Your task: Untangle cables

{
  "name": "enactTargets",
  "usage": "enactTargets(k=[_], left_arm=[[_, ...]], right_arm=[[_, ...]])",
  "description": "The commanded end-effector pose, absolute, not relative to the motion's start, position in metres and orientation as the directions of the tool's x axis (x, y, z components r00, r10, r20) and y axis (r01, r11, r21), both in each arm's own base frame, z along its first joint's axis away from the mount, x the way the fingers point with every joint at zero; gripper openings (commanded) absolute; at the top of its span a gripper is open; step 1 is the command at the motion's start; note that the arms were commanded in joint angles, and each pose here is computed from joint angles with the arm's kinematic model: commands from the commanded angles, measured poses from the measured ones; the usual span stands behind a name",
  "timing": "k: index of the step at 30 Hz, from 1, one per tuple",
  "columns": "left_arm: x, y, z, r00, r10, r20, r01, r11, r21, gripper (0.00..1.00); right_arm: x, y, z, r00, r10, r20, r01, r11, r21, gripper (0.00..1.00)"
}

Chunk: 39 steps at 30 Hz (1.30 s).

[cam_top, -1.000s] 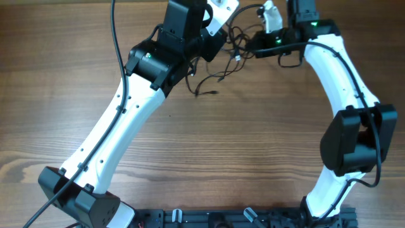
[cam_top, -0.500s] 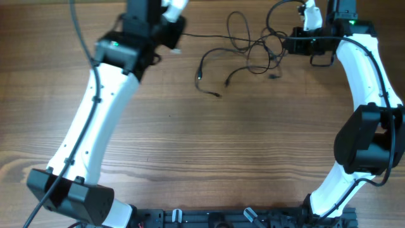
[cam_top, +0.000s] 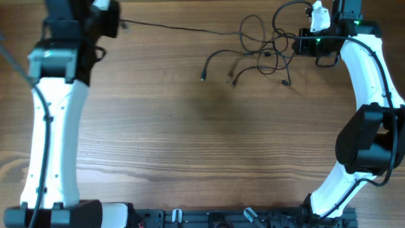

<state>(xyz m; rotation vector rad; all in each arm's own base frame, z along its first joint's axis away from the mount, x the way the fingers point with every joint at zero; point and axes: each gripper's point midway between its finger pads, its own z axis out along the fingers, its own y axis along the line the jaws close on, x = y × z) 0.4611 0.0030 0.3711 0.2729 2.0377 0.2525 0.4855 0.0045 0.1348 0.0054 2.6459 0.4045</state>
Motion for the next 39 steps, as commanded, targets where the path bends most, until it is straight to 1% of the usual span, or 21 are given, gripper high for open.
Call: enactTargets(k=[1,9,15,21,29,36,39], left_arm=[[0.455,0.023,0.388,-0.428,0.288,-0.857,0.043,0.953,0.299,0.04],[0.453,0.047,0.391,-0.435,0.253,-0.864,-0.016,0.958,0.288,0.04],[0.450,0.057,0.394,-0.434,0.244,-0.867,-0.038,0.957,0.289,0.04],[0.443,0.080,0.399,-0.435,0.221,-0.873,-0.093,0.953,0.288,0.04],[0.438,0.092,0.403,-0.430,0.208,-0.878,-0.111,0.954,0.280,0.04],[0.431,0.114,0.407,-0.429,0.183,-0.885,-0.163,0.947,0.275,0.04],[0.430,0.110,0.408,-0.416,0.166,-0.894,-0.140,0.960,0.243,0.04]], right_arm=[[0.482,-0.028,0.141,-0.884,0.136,-0.448,0.021,0.968,0.251,0.04],[0.477,-0.064,0.140,-0.875,0.206,-0.438,0.104,0.964,0.245,0.04],[0.473,-0.085,0.136,-0.872,0.228,-0.432,0.159,0.969,0.188,0.04],[0.469,-0.098,0.136,-0.867,0.253,-0.429,0.188,0.964,0.190,0.04],[0.469,-0.100,0.135,-0.866,0.258,-0.428,0.193,0.963,0.189,0.04],[0.468,-0.100,0.135,-0.867,0.257,-0.426,0.193,0.963,0.189,0.04],[0.468,-0.100,0.135,-0.867,0.258,-0.426,0.192,0.963,0.191,0.04]])
